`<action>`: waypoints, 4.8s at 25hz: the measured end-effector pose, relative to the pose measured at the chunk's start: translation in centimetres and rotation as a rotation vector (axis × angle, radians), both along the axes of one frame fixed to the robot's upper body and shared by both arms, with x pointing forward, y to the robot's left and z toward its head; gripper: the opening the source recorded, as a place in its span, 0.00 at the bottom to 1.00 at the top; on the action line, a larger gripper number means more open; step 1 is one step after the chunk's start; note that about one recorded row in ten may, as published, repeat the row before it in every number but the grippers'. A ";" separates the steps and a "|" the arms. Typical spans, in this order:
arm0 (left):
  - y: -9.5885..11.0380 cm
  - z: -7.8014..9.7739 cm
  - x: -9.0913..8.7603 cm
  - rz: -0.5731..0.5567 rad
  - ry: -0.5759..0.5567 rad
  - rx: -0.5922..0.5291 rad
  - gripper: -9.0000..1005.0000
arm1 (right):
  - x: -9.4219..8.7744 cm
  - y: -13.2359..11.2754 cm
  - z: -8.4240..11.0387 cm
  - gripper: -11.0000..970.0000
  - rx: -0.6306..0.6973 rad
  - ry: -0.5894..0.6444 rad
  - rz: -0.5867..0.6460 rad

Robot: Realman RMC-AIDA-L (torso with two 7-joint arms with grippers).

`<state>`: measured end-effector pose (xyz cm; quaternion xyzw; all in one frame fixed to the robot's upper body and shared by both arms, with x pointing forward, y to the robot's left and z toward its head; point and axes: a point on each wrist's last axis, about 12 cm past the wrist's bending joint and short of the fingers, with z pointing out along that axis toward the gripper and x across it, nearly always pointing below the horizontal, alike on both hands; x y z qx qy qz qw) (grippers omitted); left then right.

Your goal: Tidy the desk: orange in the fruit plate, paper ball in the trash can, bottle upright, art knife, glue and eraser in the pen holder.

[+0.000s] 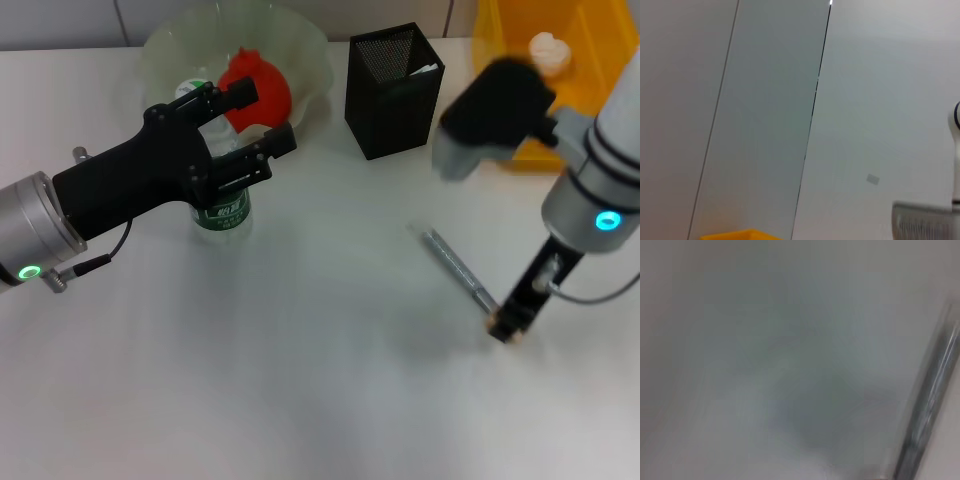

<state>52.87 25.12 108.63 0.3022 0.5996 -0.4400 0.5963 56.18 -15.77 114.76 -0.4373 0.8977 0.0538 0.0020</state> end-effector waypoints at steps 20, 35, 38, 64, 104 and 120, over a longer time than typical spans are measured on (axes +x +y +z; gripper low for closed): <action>0.4 -0.1 -0.1 0.011 0.005 0.000 0.77 | 9.6 0.7 5.7 0.28 0.472 -0.619 -0.284; 0.3 0.0 -0.1 0.010 0.009 -0.005 0.77 | 13.0 3.1 4.9 0.28 0.364 -0.589 -0.265; 0.2 0.0 0.0 0.008 0.009 -0.002 0.77 | 13.2 3.3 4.4 0.28 0.357 -0.584 -0.268; 0.4 0.1 0.3 0.027 0.002 0.003 0.77 | 6.4 1.4 2.6 0.64 0.148 -0.209 -0.256; 0.3 0.3 0.6 0.029 -0.002 0.002 0.77 | 5.1 1.5 -2.2 0.38 0.079 -0.088 -0.262; 0.3 0.3 0.6 0.028 -0.002 0.002 0.77 | 5.1 1.5 -2.3 0.21 0.075 -0.081 -0.264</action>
